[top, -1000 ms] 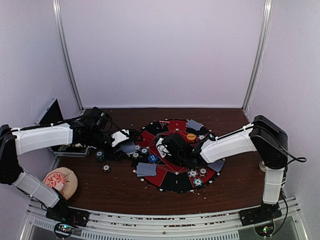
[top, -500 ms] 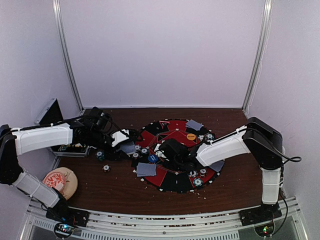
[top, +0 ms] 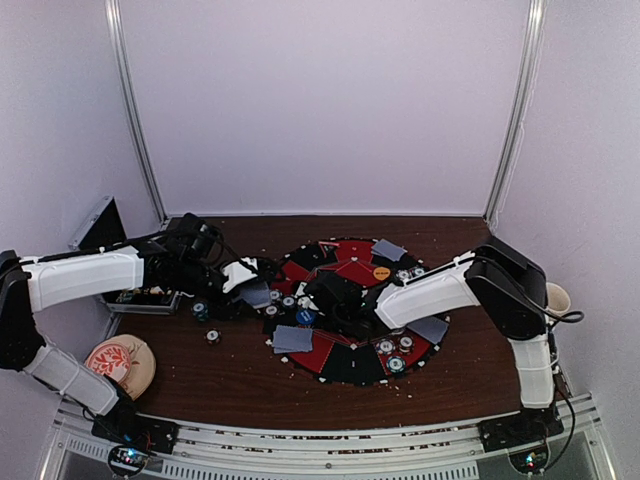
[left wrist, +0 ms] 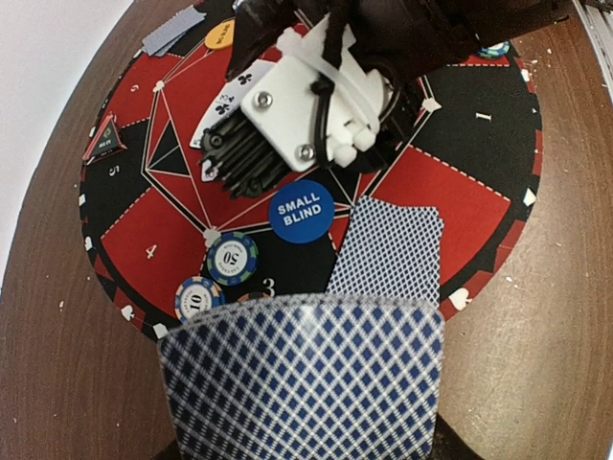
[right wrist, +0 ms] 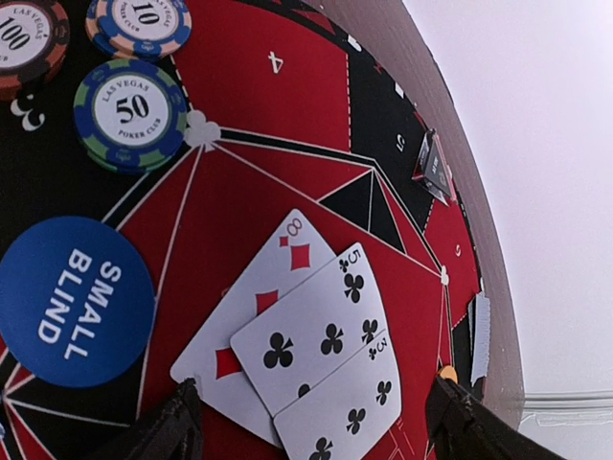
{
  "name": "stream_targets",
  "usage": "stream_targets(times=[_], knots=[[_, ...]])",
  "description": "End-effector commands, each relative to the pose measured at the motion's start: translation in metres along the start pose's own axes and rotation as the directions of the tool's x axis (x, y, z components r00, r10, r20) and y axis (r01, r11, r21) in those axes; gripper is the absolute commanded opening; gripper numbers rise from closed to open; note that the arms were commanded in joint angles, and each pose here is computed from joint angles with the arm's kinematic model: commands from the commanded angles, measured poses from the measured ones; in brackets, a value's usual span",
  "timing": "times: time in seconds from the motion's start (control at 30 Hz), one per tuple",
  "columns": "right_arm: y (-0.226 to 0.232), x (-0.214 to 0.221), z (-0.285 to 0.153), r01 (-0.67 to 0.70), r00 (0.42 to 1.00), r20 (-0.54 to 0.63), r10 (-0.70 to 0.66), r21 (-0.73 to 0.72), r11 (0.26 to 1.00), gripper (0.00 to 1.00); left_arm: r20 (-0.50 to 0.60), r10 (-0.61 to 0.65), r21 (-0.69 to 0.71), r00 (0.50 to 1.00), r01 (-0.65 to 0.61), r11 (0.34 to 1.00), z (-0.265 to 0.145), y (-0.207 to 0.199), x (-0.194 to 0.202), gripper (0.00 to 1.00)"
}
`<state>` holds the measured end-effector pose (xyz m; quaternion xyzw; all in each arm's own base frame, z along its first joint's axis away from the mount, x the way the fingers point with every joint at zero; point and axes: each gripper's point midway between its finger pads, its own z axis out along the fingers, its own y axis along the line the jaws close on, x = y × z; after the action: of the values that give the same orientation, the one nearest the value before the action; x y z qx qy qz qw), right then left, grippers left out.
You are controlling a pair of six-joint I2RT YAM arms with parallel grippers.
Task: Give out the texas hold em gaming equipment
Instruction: Adjust the poker card in the community card area.
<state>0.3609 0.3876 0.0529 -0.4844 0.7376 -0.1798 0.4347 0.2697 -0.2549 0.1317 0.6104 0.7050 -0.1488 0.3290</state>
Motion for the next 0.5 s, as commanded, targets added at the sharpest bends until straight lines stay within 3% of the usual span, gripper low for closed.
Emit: stream_targets(times=[0.0,0.47], knots=[[0.011,0.002,0.013,0.046,0.999,-0.02,-0.046,-0.013,0.999,0.83,0.046,0.011,-0.042,0.999,-0.009,0.999,-0.008,0.008,-0.01,0.54],[0.002,-0.032,0.022,-0.024,0.999,0.039,0.024,-0.021,1.0,0.83,0.048,0.012,-0.043,0.999,-0.01,0.999,-0.009,0.008,-0.01,0.54]])
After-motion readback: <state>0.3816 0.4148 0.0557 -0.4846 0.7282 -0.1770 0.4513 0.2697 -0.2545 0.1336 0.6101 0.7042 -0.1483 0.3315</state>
